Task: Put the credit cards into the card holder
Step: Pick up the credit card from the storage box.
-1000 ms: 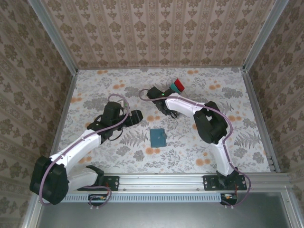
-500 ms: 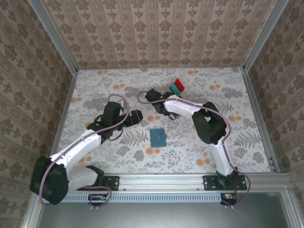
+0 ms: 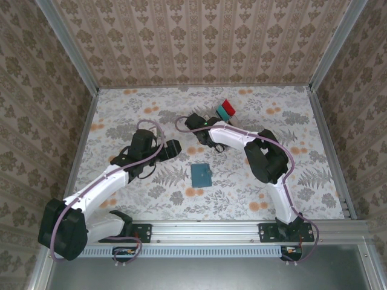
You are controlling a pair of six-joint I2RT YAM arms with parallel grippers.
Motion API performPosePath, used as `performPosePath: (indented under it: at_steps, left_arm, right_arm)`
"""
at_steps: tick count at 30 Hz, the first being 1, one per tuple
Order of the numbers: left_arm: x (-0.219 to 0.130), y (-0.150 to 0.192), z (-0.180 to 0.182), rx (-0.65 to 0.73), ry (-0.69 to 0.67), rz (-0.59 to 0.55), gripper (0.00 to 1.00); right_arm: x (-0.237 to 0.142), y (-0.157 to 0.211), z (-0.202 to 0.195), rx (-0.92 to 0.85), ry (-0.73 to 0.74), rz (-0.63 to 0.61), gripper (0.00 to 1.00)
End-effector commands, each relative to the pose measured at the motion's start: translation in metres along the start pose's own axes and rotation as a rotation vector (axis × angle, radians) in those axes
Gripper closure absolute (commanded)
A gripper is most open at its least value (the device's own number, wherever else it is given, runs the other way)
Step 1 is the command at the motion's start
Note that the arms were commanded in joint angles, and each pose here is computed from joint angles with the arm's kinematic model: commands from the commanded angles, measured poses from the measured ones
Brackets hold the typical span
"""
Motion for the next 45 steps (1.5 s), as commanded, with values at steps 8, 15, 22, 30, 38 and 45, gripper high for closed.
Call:
performPosePath:
  at_steps: [8, 15, 22, 30, 38, 45]
  left_arm:
    - [-0.002, 0.001, 0.003, -0.020, 0.002, -0.005, 0.14]
    - [-0.002, 0.001, 0.002, -0.020, 0.006, -0.004, 0.15]
    - [-0.002, 0.001, 0.002, -0.022, 0.007, -0.004, 0.14]
    - [-0.002, 0.001, 0.001, -0.024, 0.013, -0.004, 0.14]
    - [-0.002, 0.001, 0.001, -0.025, 0.014, -0.003, 0.14]
    - [-0.002, 0.001, 0.002, -0.027, 0.013, -0.003, 0.14]
  right_arm:
    - [-0.007, 0.002, -0.016, 0.001, 0.054, -0.007, 0.80]
    - [-0.008, 0.003, -0.018, 0.009, 0.056, -0.011, 0.83]
    - [-0.010, 0.003, -0.020, 0.013, 0.058, -0.015, 0.83]
    - [-0.010, 0.005, -0.022, 0.014, 0.059, -0.015, 0.85]
    - [-0.010, 0.006, -0.025, 0.019, 0.061, -0.015, 0.86]
    - [-0.014, 0.004, -0.025, 0.023, 0.038, -0.018, 0.88]
Point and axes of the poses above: each hand's point on the last joint's axis, 136 mm out from that joint toward the fingers, its own x axis out along the fingers, its own z axis along the line the jaws close on, y = z × x, the point moved 3 cm from there along -x, back along the fingers, and after that the axes turned 5 degrees about -x, right-handed, at the moved point
